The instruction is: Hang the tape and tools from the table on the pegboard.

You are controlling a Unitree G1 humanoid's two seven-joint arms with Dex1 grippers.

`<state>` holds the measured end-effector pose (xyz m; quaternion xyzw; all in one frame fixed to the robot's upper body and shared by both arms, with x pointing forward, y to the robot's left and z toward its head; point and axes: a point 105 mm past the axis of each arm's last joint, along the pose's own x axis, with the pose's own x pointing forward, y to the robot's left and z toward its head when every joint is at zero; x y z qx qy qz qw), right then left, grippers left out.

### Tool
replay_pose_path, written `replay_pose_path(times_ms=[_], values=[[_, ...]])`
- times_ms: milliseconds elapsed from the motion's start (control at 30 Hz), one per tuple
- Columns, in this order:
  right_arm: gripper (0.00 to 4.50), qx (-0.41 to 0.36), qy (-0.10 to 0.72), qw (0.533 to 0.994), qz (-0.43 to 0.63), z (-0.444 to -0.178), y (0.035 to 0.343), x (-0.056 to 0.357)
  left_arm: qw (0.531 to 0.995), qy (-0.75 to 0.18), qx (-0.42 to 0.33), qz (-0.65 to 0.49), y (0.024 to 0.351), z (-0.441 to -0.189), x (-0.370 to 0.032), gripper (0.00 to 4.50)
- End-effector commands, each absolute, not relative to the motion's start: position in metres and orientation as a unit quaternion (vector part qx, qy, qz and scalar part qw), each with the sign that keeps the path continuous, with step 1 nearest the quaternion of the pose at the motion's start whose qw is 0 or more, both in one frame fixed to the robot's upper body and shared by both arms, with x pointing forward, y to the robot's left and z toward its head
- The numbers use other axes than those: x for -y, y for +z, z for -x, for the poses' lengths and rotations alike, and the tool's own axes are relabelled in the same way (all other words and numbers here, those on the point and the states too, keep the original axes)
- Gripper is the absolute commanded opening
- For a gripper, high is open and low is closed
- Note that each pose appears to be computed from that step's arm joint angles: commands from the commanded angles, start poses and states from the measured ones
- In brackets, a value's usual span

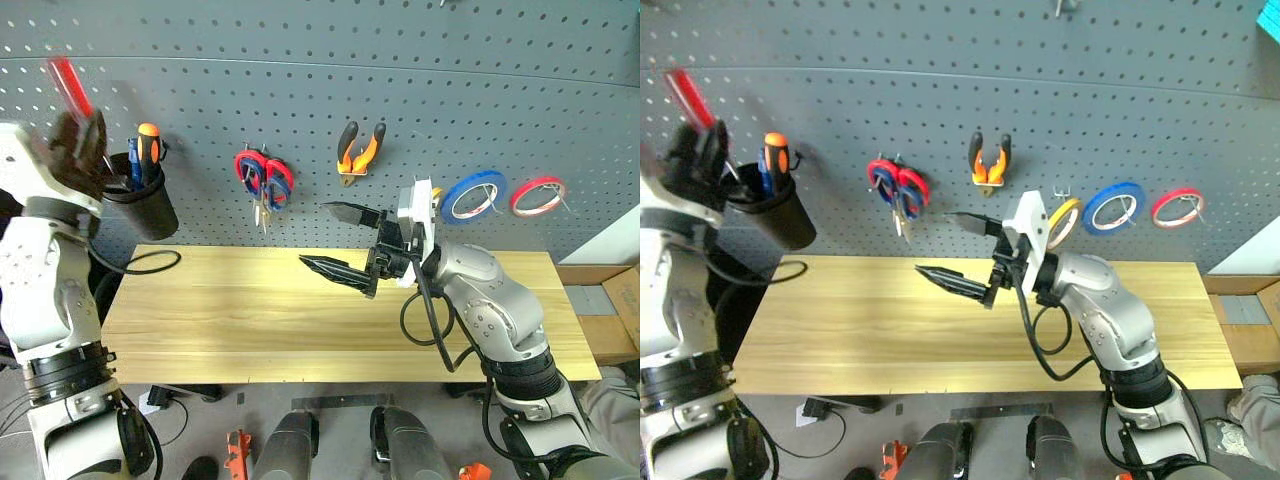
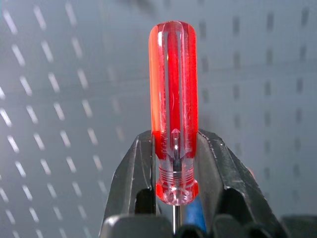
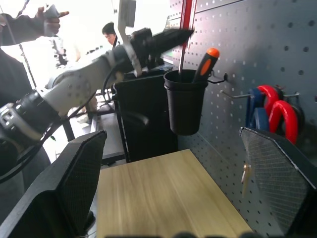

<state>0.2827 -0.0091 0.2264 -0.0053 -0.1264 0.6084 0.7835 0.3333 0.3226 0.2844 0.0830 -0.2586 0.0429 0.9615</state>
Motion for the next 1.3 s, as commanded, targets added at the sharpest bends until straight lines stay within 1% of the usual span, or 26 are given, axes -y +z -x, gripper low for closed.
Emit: replay_pose_path(times_ms=[33,167,200,233,267,300,333,367,400,433,500,533,567,633,733,800,833,867,933,1000,1033,1133,1300], values=[[4.5,0.141,0.608,0.781,0.011,-0.277,0.233,0.013,0.947,0.058,0.298,-0.109,0.305,-0.318,-0.329,2.37],[4.5,0.138,0.609,0.781,0.011,-0.278,0.232,0.014,0.949,0.032,0.298,-0.101,0.304,-0.316,-0.321,3.69],[4.5,0.137,0.61,0.781,0.012,-0.278,0.231,0.014,0.948,0.02,0.299,-0.103,0.305,-0.315,-0.316,3.97],[4.5,0.135,0.611,0.78,0.012,-0.278,0.231,0.015,0.948,-0.001,0.299,-0.107,0.306,-0.313,-0.308,4.37],[4.5,0.131,0.615,0.777,0.012,-0.278,0.229,0.016,0.949,-0.029,0.297,-0.101,0.309,-0.31,-0.298,4.47],[4.5,0.125,0.622,0.773,0.012,-0.276,0.227,0.019,0.948,-0.076,0.297,-0.082,0.312,-0.306,-0.284,4.47],[4.5,0.115,0.631,0.767,0.011,-0.273,0.222,0.023,0.944,-0.152,0.291,-0.035,0.314,-0.297,-0.264,4.47],[4.5,0.108,0.637,0.763,0.01,-0.271,0.219,0.026,0.937,-0.207,0.282,-0.003,0.315,-0.289,-0.249,4.47],[4.5,0.097,0.641,0.762,0.008,-0.269,0.214,0.03,0.924,-0.28,0.26,0.033,0.307,-0.276,-0.231,4.47],[4.5,0.088,0.639,0.764,0.005,-0.268,0.208,0.034,0.914,-0.333,0.226,0.053,0.294,-0.265,-0.218,4.47],[4.5,0.076,0.625,0.777,-0.009,-0.271,0.201,0.041,0.904,-0.389,0.163,0.067,0.267,-0.249,-0.206,4.47],[4.5,0.072,0.616,0.784,-0.023,-0.273,0.199,0.045,0.906,-0.395,0.133,0.072,0.254,-0.245,-0.205,4.47],[4.5,0.052,0.593,0.803,-0.034,-0.278,0.185,0.055,0.918,-0.379,0.086,0.085,0.227,-0.243,-0.211,4.47],[4.5,0.016,0.554,0.831,-0.041,-0.282,0.158,0.073,0.933,-0.346,0.015,0.098,0.186,-0.24,-0.221,4.47],[4.5,-0.013,0.487,0.872,-0.044,-0.292,0.131,0.097,0.949,-0.3,-0.042,0.091,0.144,-0.24,-0.229,4.47],[4.5,-0.038,0.418,0.907,-0.02,-0.301,0.106,0.12,0.98,-0.176,-0.004,0.097,0.128,-0.261,-0.251,4.47],[4.5,-0.051,0.391,0.919,-0.014,-0.304,0.096,0.128,0.988,-0.11,0.016,0.103,0.122,-0.269,-0.262,4.47],[4.5,-0.059,0.363,0.93,-0.015,-0.307,0.089,0.136,0.994,-0.05,0.019,0.097,0.114,-0.275,-0.271,4.47],[4.5,-0.064,0.309,0.949,-0.023,-0.314,0.079,0.151,0.996,-0.039,0.0,0.077,0.094,-0.277,-0.262,4.47],[4.5,-0.07,0.256,0.964,-0.032,-0.32,0.068,0.165,0.997,-0.038,0.002,0.062,0.083,-0.278,-0.252,4.47],[4.5,-0.072,0.238,0.967,-0.047,-0.32,0.064,0.17,0.998,-0.021,-0.002,0.059,0.076,-0.28,-0.251,4.47],[4.5,-0.102,0.2,0.971,-0.082,-0.316,0.049,0.177,1.0,-0.012,-0.011,0.025,0.061,-0.285,-0.245,4.47],[4.5,-0.121,0.136,0.982,-0.057,-0.306,0.028,0.2,1.0,-0.018,-0.023,0.011,0.045,-0.29,-0.237,4.47]])
